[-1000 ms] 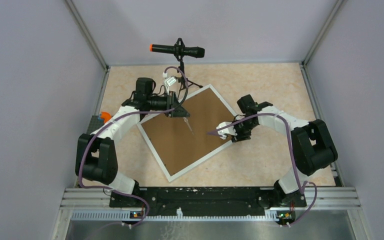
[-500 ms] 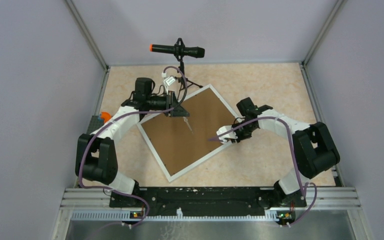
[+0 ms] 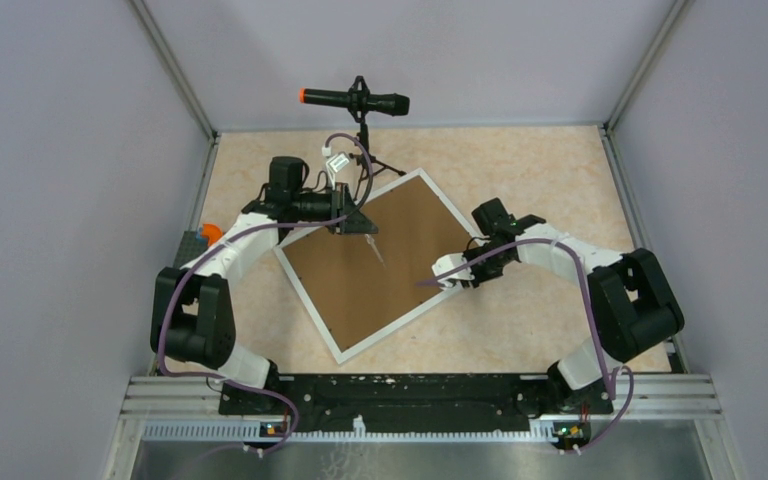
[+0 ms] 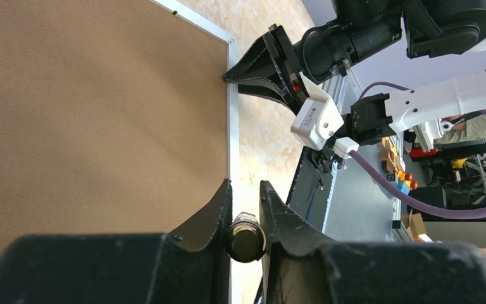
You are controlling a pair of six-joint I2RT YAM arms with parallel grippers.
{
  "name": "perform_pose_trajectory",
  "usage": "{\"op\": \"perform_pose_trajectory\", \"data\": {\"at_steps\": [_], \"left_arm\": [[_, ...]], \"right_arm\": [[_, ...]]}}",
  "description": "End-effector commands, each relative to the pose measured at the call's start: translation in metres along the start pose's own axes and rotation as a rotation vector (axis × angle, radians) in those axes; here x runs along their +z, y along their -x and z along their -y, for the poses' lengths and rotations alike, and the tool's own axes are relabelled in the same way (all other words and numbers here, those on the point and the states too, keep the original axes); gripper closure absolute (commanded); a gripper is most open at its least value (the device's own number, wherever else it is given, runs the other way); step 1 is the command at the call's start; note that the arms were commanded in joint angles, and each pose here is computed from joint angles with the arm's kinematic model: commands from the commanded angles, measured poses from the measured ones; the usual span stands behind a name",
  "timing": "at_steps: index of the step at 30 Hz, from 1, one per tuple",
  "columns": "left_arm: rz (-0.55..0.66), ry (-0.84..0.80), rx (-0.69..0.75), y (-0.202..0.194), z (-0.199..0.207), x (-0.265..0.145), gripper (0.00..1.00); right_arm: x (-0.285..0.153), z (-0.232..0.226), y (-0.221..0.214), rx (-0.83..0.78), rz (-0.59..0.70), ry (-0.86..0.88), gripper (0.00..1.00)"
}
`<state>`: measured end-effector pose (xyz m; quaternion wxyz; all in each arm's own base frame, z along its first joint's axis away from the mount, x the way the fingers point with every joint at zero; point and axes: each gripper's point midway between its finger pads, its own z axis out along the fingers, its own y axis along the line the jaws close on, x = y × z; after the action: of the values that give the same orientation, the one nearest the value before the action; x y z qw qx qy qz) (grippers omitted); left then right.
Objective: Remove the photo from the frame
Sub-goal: Adjust the photo frame at the center of the board.
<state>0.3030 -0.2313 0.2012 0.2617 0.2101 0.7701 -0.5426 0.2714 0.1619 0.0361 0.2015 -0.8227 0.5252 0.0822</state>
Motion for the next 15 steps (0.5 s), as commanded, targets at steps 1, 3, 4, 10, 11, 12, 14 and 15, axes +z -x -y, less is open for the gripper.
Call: {"op": "perform_pose_trajectory", "data": {"at_steps": [1,3,4,10,11,12,14,15], "left_arm": [[0.014,-0.019,0.018,0.005,0.0,0.001,1.0],[0.013,-0.016,0.011,0.004,-0.002,0.001,1.0],[0.013,-0.015,0.009,0.004,-0.002,0.001,1.0],[0.01,-0.01,-0.012,0.002,-0.007,0.003,1.0],[0.01,-0.009,-0.015,0.002,-0.008,0.004,1.0],[0.01,-0.008,-0.017,0.002,-0.008,0.004,1.0],[0.012,-0.004,-0.017,0.002,-0.009,0.004,1.0],[0.012,-0.002,-0.016,0.002,-0.009,0.004,1.0]], "right_arm": [[-0.007,0.006,0.005,0.045,-0.004,-0.051,1.0],[-0.012,0.01,0.006,0.058,-0.003,-0.088,1.0],[-0.013,0.011,0.006,0.06,-0.003,-0.098,1.0],[-0.011,0.01,0.002,0.058,-0.016,-0.145,1.0],[-0.009,0.009,0.0,0.053,-0.02,-0.144,1.0],[-0.009,0.01,-0.001,0.047,-0.024,-0.152,1.0],[-0.01,0.015,-0.002,0.048,-0.03,-0.179,1.0],[-0.011,0.018,-0.003,0.049,-0.035,-0.192,1.0]]}}
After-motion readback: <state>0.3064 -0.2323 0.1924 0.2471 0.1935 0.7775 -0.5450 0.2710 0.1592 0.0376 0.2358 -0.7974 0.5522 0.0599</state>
